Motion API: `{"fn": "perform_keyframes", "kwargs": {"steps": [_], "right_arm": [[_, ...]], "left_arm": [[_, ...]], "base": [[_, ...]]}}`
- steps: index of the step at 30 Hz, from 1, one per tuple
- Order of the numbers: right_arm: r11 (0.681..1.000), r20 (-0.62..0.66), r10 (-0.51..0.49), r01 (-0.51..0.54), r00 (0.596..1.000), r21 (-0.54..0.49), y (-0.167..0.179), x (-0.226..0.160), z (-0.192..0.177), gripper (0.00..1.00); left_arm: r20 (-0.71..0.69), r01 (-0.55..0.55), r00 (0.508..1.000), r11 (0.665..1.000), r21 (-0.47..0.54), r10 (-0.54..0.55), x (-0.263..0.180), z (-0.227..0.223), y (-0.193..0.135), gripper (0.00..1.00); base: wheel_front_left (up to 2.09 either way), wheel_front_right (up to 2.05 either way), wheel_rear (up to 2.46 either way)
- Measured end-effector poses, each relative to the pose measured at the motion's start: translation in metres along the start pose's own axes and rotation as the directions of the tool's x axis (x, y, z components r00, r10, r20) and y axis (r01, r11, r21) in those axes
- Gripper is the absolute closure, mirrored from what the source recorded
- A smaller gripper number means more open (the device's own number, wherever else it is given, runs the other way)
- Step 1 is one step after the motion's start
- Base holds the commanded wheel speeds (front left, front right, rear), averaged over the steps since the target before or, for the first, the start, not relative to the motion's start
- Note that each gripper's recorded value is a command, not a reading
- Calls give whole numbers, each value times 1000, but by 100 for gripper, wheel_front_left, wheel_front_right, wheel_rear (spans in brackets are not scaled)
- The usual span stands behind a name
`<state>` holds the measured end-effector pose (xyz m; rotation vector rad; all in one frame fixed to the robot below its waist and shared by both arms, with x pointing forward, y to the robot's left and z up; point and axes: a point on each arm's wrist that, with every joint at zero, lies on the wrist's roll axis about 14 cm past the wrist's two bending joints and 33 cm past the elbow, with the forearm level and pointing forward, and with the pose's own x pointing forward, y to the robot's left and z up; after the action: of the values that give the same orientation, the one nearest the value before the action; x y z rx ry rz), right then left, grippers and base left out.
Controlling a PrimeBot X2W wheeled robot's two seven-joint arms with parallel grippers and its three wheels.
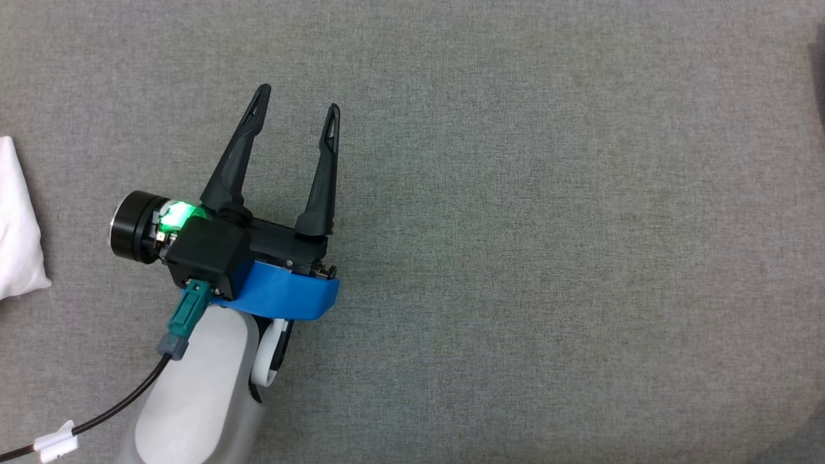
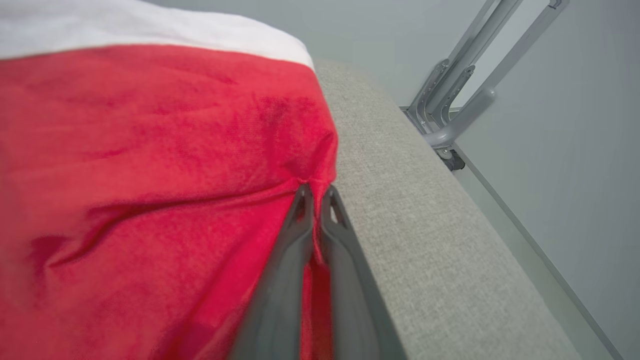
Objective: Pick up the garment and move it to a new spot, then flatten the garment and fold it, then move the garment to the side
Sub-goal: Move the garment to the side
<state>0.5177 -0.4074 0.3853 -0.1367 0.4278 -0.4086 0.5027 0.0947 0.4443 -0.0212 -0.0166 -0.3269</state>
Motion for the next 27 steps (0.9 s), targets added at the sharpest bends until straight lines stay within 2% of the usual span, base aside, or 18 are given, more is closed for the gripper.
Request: {"fn": "perform_keyframes", "kwargs": {"steps": [1, 3, 5, 6, 13, 19, 27], "right_arm": [[1000, 3, -3, 3, 1000, -5, 0, 0, 0, 100], [1000, 12, -3, 3, 1000, -8, 3, -2, 2, 67], [1000, 14, 0, 0, 1000, -12, 8, -5, 2, 31], [1000, 14, 0, 0, 1000, -12, 9, -8, 2, 0], [999, 131, -28, 31, 991, -17, 6, -39, 23, 0], [999, 237, 8, -17, 972, 37, 24, -75, 35, 0], [973, 356, 161, -209, 921, 100, 74, -145, 50, 0]], "left_arm": [[0, 1, 1000, 1000, 0, -1, 0, 0, 0, 0], [0, 4, 1000, 1000, 0, -4, 0, 0, 0, 0], [4, 4, 1000, 1000, 1, -4, 0, 2, 0, 0], [5, 2, 1000, 1000, 3, -2, 0, 3, 1, 0], [10, 1, 1000, 1000, 6, -1, -9, 13, -3, 0], [19, -18, 1000, 1000, 3, 18, -20, 23, -4, 0], [16, -101, 995, 995, 2, 101, -54, 37, 9, 0]], "base": [[0, 0, 0], [0, 0, 0], [0, 0, 0], [0, 0, 0], [0, 0, 0], [0, 0, 0], [0, 0, 0]]}}
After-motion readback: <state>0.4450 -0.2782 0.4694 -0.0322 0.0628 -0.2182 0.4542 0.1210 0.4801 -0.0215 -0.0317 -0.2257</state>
